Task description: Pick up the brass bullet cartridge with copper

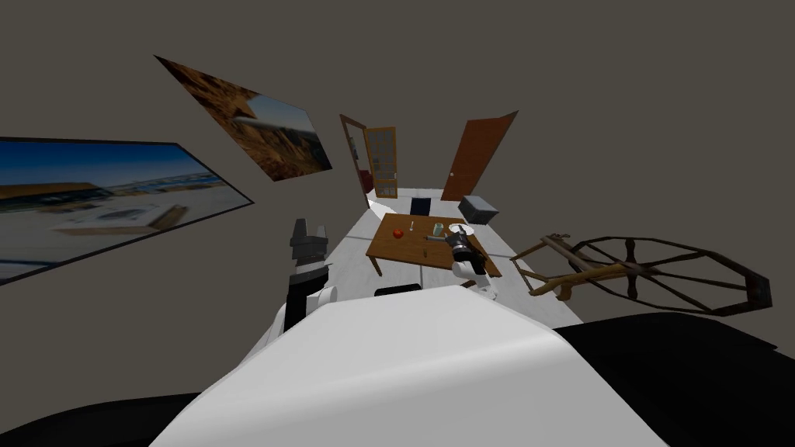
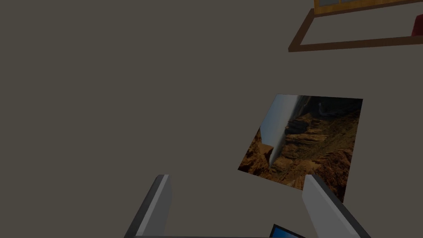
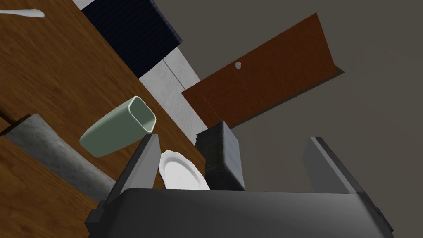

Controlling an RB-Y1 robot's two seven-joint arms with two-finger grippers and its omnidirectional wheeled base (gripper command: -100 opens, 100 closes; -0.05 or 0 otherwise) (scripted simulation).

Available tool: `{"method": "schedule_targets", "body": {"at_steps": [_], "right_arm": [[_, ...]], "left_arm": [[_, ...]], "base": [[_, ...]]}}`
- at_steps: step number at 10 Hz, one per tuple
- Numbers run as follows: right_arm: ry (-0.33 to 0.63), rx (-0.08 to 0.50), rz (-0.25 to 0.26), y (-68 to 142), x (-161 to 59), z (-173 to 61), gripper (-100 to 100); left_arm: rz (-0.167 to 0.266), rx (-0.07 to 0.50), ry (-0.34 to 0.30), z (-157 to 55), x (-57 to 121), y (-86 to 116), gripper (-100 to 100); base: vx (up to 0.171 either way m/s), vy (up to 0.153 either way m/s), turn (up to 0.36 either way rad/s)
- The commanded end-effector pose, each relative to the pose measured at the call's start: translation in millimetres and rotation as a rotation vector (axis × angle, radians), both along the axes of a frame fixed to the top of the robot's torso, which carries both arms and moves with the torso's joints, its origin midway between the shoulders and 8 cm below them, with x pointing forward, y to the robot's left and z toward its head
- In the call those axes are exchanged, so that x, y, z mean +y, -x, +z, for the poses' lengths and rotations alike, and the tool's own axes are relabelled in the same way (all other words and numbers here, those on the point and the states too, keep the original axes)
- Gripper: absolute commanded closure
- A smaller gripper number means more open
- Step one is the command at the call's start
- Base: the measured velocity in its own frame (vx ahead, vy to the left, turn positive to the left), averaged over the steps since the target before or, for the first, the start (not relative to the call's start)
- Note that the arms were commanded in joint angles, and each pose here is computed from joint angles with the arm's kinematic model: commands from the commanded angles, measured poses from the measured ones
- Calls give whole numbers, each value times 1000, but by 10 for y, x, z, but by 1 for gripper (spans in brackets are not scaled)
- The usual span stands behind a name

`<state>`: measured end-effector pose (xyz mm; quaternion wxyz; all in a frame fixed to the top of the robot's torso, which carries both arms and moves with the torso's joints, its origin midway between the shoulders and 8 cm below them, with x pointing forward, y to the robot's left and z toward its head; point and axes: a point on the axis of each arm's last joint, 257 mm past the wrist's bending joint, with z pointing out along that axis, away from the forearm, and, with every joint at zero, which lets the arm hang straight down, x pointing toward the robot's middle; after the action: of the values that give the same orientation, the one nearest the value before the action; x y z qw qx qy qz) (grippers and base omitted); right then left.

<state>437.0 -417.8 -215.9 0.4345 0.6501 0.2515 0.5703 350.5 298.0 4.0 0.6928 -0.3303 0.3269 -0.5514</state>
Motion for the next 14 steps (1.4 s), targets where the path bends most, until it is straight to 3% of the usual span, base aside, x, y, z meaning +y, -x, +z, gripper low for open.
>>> {"method": "schedule_targets", "body": {"at_steps": [1, 2, 4, 5, 7, 9, 14], "right_arm": [[-92, 43, -27, 7, -153, -244, -100], [-98, 45, -28, 10, -157, -265, -100], [-218, 93, -66, 28, -322, -580, -100], [-223, 98, -69, 36, -327, -614, -100], [-348, 134, -109, 65, -451, -899, -100], [-353, 149, -115, 89, -461, -977, -100], [-619, 229, -209, 224, -576, -1645, -100]], "left_arm": [[0, 0, 0, 0, 0, 0, 0], [0, 0, 0, 0, 0, 0, 0], [0, 0, 0, 0, 0, 0, 0], [0, 0, 0, 0, 0, 0, 0], [0, 0, 0, 0, 0, 0, 0], [0, 0, 0, 0, 0, 0, 0], [0, 0, 0, 0, 0, 0, 0]], "base": [[21, 46, 74], [13, 36, 24], [22, 30, 54], [18, 29, 22], [16, 35, 52], [14, 18, 9], [20, 31, 51]]}}
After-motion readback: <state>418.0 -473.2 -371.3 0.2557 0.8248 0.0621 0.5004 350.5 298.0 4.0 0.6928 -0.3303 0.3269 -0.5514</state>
